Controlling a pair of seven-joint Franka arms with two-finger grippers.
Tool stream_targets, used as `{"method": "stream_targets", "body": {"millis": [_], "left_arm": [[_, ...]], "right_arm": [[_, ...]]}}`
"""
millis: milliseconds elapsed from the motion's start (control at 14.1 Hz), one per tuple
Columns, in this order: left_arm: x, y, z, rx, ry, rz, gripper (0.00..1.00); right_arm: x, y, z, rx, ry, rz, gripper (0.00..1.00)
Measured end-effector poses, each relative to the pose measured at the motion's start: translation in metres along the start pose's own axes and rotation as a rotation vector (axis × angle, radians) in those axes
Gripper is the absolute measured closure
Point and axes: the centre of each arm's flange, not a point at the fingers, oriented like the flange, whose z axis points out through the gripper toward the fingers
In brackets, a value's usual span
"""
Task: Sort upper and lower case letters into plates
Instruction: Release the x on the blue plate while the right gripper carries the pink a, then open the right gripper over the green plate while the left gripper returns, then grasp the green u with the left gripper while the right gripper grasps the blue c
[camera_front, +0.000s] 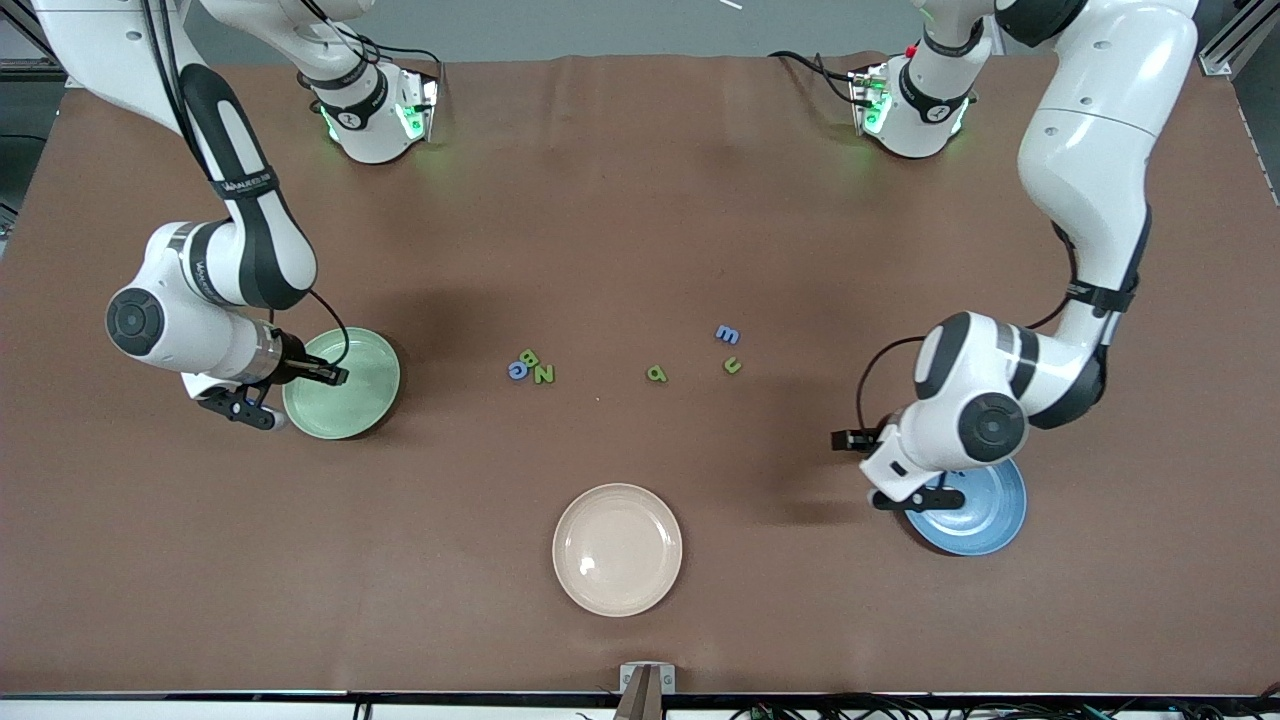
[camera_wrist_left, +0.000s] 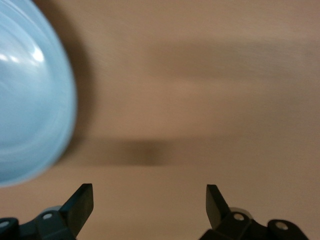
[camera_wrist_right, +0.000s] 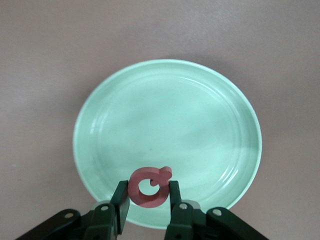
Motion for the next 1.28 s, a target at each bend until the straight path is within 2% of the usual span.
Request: {"method": "stream_targets", "body": {"millis": [213,426,569,711,782,924,995,1066,1208,1279], "left_arm": [[-0.031,0.060,0.011,-0.002,-0.026,-0.154,0.04],[-0.074,0.111,0.039,-0.040,0.025,-0.279,0.06],[-0.098,0.118,0.055,-0.080,0.063,-0.349,0.09],[-0.115,0.119,0.065,-0.092,0.066,-0.407,0.13],[-0.123,0.123,0.068,-0.091,0.060,-0.430,0.14],[-0.135,0.134,0.073,-0.085,0.051,-0.467,0.22],[-0.139,0.138,0.075,-0.082,0.049,-0.475,0.22],[-0.141,0.140,0.076,-0.080,0.047,-0.477,0.29],[-0.143,0.140,0.078,-0.077,0.044,-0.481,0.30],[-0.143,0.140,0.079,-0.075,0.042,-0.481,0.39]], "right_arm": [[-0.013,0.012,0.028,-0.003,0.029,-0.002,0.63],[-0.020,0.016,0.046,-0.010,0.024,0.000,0.63],[-0.020,0.018,0.054,-0.015,0.019,0.001,0.63],[-0.020,0.018,0.060,-0.018,0.017,0.002,0.63],[-0.020,0.018,0.061,-0.018,0.016,0.002,0.58],[-0.018,0.017,0.057,-0.016,0.022,0.000,0.39],[-0.016,0.014,0.053,-0.014,0.019,-0.004,0.28],[-0.013,0.008,0.045,-0.012,0.008,-0.008,0.19],[-0.007,-0.015,0.022,-0.009,-0.013,0.009,0.00],[-0.006,-0.032,0.011,-0.007,-0.010,0.025,0.00]]}}
